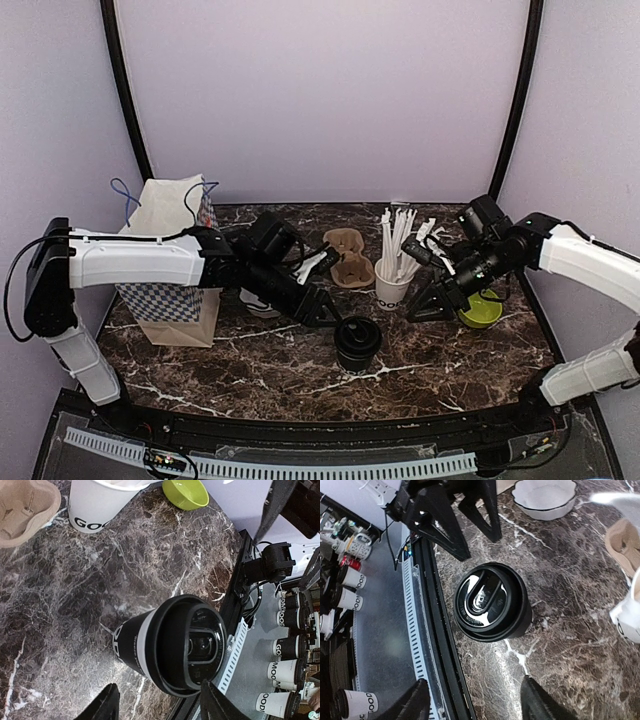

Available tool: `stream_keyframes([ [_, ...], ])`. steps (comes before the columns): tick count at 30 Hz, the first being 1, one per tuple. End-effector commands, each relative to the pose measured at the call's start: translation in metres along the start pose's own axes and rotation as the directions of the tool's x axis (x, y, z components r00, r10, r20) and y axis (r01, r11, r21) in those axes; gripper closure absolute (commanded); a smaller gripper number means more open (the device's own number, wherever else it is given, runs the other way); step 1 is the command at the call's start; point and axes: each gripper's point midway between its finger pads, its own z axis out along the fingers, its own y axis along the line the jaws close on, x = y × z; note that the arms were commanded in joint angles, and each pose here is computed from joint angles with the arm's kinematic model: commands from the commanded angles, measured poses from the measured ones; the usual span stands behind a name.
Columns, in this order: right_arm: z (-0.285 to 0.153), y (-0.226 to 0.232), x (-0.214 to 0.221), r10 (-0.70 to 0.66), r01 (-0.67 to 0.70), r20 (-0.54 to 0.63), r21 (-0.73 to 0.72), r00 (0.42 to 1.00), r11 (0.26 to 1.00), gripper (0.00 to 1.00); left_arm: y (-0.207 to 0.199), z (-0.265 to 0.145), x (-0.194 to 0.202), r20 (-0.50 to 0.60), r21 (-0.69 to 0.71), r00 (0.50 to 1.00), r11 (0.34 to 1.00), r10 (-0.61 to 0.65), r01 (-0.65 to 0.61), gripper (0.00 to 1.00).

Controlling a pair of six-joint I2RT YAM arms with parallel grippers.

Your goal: Pack the takeout coffee

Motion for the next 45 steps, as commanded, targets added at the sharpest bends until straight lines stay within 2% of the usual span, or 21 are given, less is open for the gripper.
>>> stream_keyframes([
  [1, 0.004, 0.007, -0.022, 0.014, -0.007, 0.111, -0.067, 0.994, 0.998, 0.59, -0.005, 0.003, -0.012, 0.015, 0.011, 1.000, 1.000, -0.013, 0.012, 0.44],
  [5, 0.015, -0.010, -0.018, 0.089, -0.086, 0.095, -0.034, 0.992, 0.996, 0.53, -0.005, 0.010, -0.012, 0.009, 0.025, 0.999, 0.999, -0.034, 0.033, 0.44],
  [9, 0.026, -0.023, -0.013, 0.151, -0.150, 0.075, -0.020, 0.986, 0.989, 0.63, -0.005, 0.015, -0.015, 0.014, 0.041, 0.999, 0.999, -0.034, 0.033, 0.44],
  [13, 0.038, -0.033, -0.005, 0.198, -0.197, 0.055, -0.024, 0.979, 0.980, 0.66, -0.001, 0.021, -0.014, 0.009, 0.037, 0.999, 0.999, -0.038, 0.038, 0.49],
  [25, 0.060, -0.037, 0.009, 0.228, -0.228, -0.008, -0.042, 0.974, 0.973, 0.67, 0.029, 0.040, 0.016, -0.080, -0.055, 0.990, 0.992, -0.120, 0.116, 0.65],
  [34, 0.072, -0.033, 0.011, 0.220, -0.224, -0.062, -0.056, 0.974, 0.973, 0.68, 0.058, 0.047, 0.057, -0.176, -0.166, 0.963, 0.971, -0.202, 0.174, 0.72],
  [39, 0.073, -0.026, 0.010, 0.209, -0.214, -0.071, -0.082, 0.975, 0.973, 0.69, 0.063, 0.057, 0.076, -0.214, -0.146, 0.947, 0.966, -0.241, 0.213, 0.76],
  [45, 0.075, -0.031, 0.007, 0.231, -0.236, -0.077, -0.068, 0.970, 0.969, 0.67, 0.045, 0.054, 0.080, -0.221, -0.032, 0.954, 0.979, -0.204, 0.202, 0.77],
])
